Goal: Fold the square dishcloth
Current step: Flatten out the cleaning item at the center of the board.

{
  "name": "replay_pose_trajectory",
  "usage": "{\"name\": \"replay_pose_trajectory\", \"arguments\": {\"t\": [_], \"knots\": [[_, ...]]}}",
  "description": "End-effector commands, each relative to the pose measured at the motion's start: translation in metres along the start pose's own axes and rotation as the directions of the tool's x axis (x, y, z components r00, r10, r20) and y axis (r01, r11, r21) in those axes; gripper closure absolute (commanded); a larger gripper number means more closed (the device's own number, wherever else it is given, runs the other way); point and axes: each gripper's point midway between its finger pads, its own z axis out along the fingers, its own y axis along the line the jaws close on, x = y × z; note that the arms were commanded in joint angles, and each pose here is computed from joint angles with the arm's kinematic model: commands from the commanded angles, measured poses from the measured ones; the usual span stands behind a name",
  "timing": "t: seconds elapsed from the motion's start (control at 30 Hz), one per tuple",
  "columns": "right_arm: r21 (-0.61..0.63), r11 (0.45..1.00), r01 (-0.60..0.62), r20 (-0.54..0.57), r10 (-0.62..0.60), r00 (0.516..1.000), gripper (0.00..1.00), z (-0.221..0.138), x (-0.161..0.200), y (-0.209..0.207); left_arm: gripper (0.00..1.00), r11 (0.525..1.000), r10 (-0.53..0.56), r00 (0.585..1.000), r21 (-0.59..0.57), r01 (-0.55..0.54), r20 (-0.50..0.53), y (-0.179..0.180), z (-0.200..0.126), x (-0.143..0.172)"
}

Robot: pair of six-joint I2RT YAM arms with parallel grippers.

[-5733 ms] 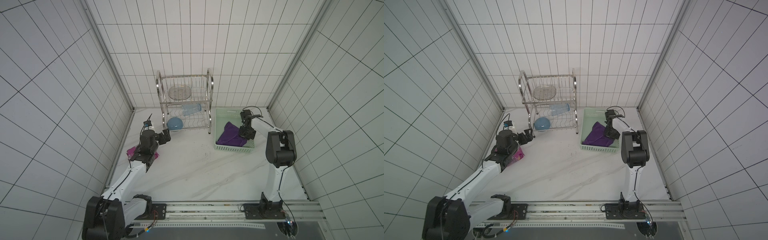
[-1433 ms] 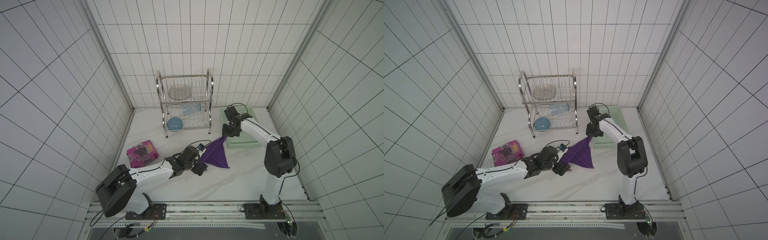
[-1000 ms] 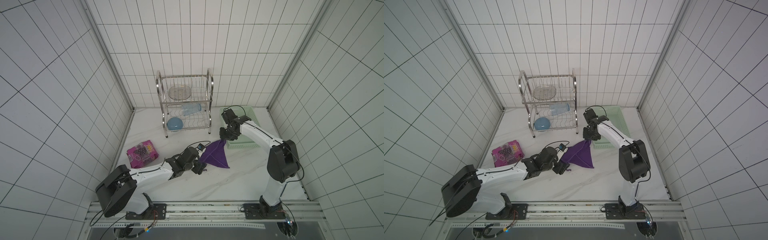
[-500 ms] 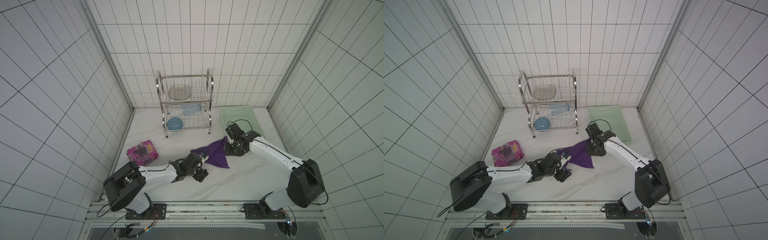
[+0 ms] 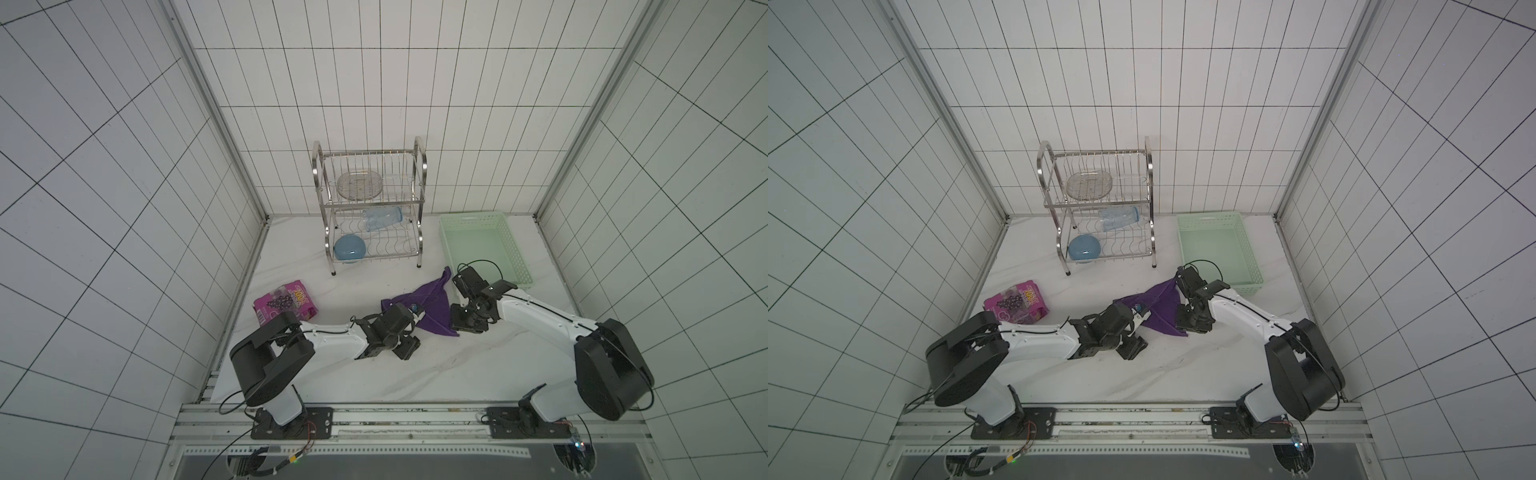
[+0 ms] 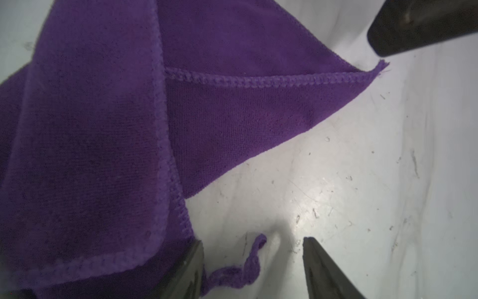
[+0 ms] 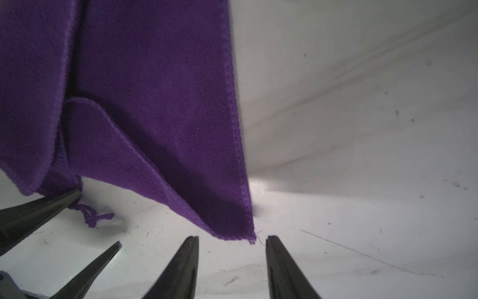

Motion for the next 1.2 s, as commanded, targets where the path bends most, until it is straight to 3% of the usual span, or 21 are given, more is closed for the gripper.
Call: {"name": "replay_pose_trajectory", "arguments": {"t": [0.0, 0.23, 0.63, 1.17], "knots": [[-0.027, 1.0, 0.009, -0.025, -0.009, 1.0, 0.56, 0.012, 0.005, 0.006, 0.42, 0.999, -0.006, 1.0, -0.041, 0.005, -0.016, 0.006, 0.003, 0.002], [-0.017, 1.0, 0.016, -0.048, -0.017, 0.999, 0.58, 0.023, 0.006, 0.007, 0.56, 0.998, -0.018, 0.999, -0.062, 0.016, -0.032, 0.01, 0.002, 0.009], [0.062, 0.996, 0.063, -0.095, -0.057, 0.994, 0.54, 0.031, 0.023, -0.006, 0.99, 0.997, -0.038, 0.999, -0.073, 0.039, 0.016, 0.01, -0.01, -0.005], [0.05, 0.982, 0.181, -0.072, -0.178, 0.981, 0.48, 0.014, 0.032, 0.015, 1.0, 0.982, -0.086, 0.984, -0.152, 0.11, 0.157, 0.023, -0.054, -0.031]]}}
